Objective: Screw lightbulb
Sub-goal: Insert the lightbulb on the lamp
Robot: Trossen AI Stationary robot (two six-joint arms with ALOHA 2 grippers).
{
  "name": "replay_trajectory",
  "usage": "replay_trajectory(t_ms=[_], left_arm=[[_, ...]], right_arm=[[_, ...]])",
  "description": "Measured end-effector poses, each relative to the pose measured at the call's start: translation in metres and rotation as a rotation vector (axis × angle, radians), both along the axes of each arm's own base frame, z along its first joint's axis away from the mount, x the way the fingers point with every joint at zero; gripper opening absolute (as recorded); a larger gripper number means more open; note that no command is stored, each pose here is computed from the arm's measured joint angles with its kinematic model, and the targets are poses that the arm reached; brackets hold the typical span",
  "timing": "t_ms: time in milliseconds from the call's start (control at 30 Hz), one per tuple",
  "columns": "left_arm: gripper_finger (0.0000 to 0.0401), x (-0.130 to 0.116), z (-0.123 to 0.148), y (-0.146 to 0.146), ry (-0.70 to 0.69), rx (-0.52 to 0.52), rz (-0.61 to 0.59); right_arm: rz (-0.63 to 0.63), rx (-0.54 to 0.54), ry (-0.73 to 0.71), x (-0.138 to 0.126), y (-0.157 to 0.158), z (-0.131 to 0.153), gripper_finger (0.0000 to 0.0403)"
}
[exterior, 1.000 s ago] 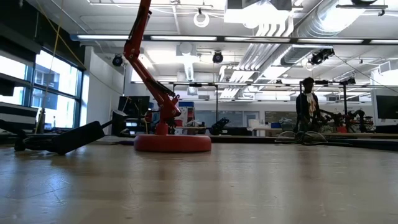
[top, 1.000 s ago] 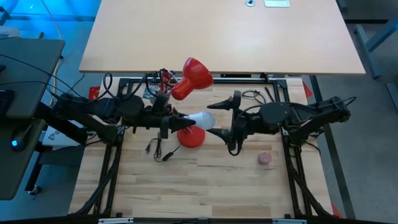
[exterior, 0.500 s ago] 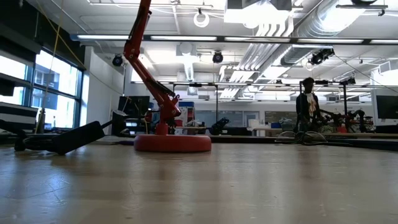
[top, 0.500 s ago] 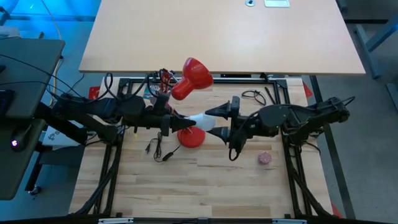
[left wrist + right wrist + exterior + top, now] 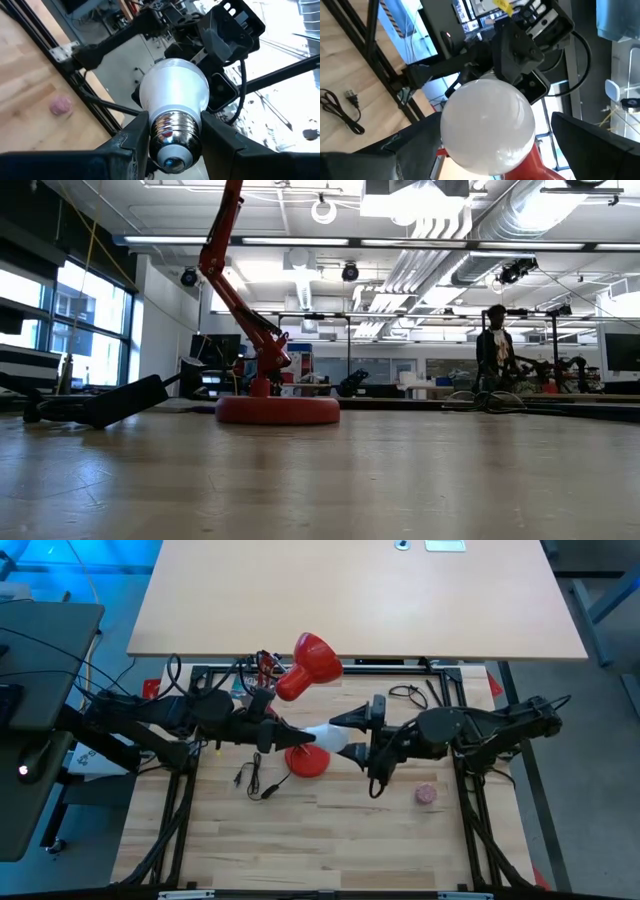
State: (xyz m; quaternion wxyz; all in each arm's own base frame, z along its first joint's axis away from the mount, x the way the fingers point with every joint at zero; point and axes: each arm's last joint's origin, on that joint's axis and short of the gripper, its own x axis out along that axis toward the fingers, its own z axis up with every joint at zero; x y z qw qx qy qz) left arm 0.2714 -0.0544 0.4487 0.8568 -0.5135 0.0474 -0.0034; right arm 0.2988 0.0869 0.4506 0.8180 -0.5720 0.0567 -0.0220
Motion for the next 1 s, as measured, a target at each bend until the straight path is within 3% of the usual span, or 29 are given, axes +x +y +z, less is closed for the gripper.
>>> replay_trajectory(t_ms=[567,800,933,1000], left_arm=[[0.0128,0.002,0.003,0.007,-0.014,-0.168,-0.074],[0.0128,0.002,0.004,0.008,-0.017,-0.193,-0.098],[0.0128,0.002,0.005,0.009,-0.026,-0.194,-0.092],[0.0128,0.002,0.006,0.010,-0.040,-0.195,-0.083]], right_arm=[[0.058,-0.027,-0.016,0.000,0.002,0.002,0.0338],[0.060,-0.028,-0.029,0.000,0.002,0.003,0.0337],[0.066,-0.005,-0.044,0.000,0.002,0.004,0.0337],[0.064,0.075,-0.058,0.000,0.002,0.005,0.0337]])
